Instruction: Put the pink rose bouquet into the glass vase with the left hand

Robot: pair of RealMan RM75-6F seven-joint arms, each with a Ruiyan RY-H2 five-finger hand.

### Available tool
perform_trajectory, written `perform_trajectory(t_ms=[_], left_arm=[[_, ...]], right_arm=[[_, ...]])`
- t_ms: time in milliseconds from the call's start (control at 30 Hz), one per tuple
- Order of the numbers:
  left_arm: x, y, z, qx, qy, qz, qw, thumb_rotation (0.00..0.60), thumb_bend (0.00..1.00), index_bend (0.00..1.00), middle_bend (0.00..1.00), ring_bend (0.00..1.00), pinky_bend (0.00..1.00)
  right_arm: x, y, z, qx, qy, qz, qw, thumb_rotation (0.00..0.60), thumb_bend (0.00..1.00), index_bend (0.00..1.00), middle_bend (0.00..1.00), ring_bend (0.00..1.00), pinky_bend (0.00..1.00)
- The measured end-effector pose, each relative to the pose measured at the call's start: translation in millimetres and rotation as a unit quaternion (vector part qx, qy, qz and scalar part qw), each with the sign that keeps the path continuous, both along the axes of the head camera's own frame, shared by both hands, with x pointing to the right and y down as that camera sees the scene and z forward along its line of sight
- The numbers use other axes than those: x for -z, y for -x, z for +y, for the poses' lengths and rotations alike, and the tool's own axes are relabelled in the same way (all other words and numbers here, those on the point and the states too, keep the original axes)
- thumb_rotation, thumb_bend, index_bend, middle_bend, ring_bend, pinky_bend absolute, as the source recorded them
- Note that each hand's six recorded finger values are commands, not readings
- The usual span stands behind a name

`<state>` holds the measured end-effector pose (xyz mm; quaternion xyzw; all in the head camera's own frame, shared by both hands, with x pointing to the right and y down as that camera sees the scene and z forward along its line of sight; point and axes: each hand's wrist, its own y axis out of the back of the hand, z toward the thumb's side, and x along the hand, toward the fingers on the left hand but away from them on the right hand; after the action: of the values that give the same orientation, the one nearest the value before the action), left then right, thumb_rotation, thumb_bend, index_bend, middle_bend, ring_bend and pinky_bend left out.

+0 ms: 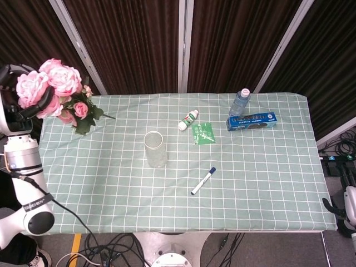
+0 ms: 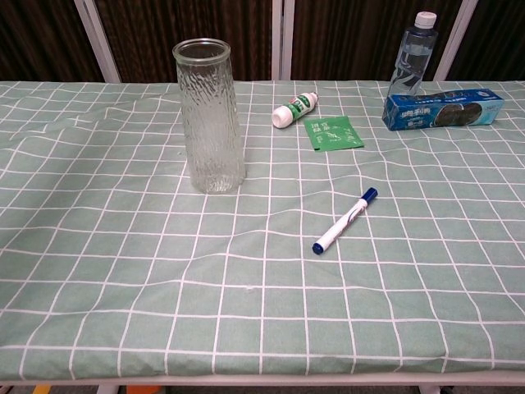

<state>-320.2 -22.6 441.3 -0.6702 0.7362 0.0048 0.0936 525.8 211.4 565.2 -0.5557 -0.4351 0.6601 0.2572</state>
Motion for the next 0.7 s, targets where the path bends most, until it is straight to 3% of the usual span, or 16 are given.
perform_trajectory(t_ms=[233,467,700], left_arm=[[-10.2,-25.3,-8.9,-0.061,0.058,0.049,0.9953,0.600,0.20,0.58,0.57,0.54,0.68],[-24.0,-66.1,-11.9,-0.110,0.073,0.058,0.9895,0.600,0.20,0.58,0.57,0.54,0.68],[-45.0,-89.5,-13.9,-0.125,0.092,0.039,0.9871,0.600,0.20,0.58,0.57,0.54,0.68]], right_arm=[[-0.9,-1.0,0.2,-0.002,0.001,0.000,1.0000,0.600,0.20,0.00,0.00,0.00,0.00],[-6.4,-5.6,0.2,-0.011,0.006,-0.006,0.9999,0.600,0.20,0.00,0.00,0.00,0.00],[-10.2,-11.5,0.7,-0.016,0.009,-0.008,0.9998,0.600,0.20,0.00,0.00,0.00,0.00]])
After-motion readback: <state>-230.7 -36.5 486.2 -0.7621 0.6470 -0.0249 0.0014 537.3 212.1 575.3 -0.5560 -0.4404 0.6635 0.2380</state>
